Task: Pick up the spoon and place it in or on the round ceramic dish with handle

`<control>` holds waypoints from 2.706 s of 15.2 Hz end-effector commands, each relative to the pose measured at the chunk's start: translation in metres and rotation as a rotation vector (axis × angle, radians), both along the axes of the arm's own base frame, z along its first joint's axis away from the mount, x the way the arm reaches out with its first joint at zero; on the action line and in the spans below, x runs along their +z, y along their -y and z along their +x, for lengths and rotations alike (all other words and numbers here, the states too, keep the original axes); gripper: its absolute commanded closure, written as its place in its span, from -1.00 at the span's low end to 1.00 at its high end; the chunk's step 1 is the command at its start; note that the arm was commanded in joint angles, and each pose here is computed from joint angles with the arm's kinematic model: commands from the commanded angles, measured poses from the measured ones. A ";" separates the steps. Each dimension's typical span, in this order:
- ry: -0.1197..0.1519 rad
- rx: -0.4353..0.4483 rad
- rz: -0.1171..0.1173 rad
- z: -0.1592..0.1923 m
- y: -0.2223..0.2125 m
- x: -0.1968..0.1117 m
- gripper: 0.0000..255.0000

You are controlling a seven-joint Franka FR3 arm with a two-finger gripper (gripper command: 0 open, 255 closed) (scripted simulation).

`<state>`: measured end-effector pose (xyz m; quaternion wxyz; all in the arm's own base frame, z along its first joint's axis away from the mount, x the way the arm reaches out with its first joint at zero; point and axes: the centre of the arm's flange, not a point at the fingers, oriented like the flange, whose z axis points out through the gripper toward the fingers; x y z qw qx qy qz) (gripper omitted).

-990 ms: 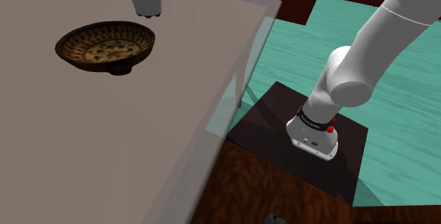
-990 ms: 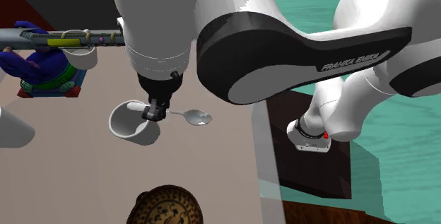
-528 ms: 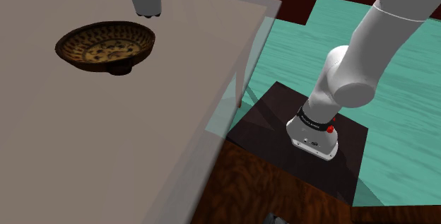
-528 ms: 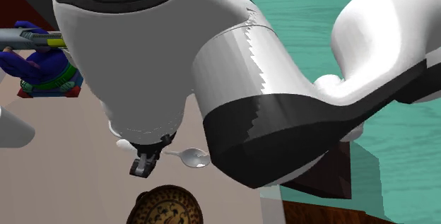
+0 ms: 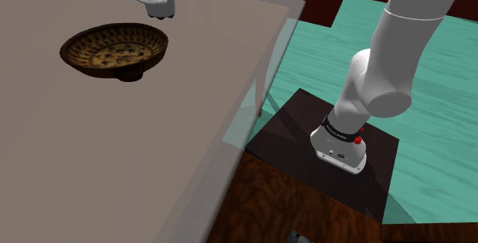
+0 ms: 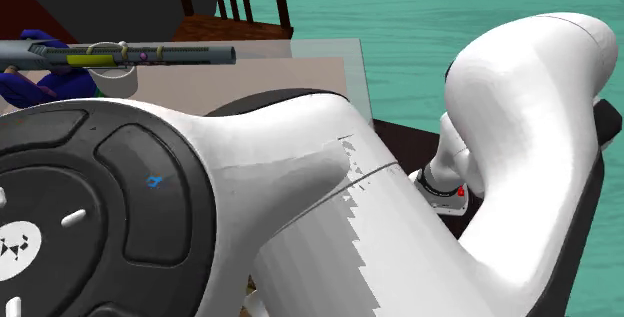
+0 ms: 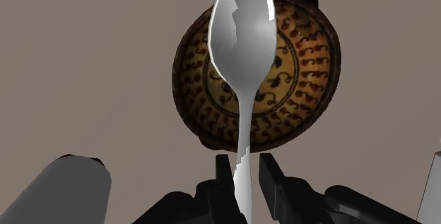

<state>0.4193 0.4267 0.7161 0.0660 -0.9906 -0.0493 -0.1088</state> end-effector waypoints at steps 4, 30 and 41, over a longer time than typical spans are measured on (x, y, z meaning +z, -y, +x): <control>0.000 -0.002 0.001 -0.012 -0.047 -0.010 1.00; 0.000 -0.002 0.001 -0.012 -0.047 -0.083 -1.00; 0.000 -0.002 0.001 -0.022 -0.040 -0.034 -1.00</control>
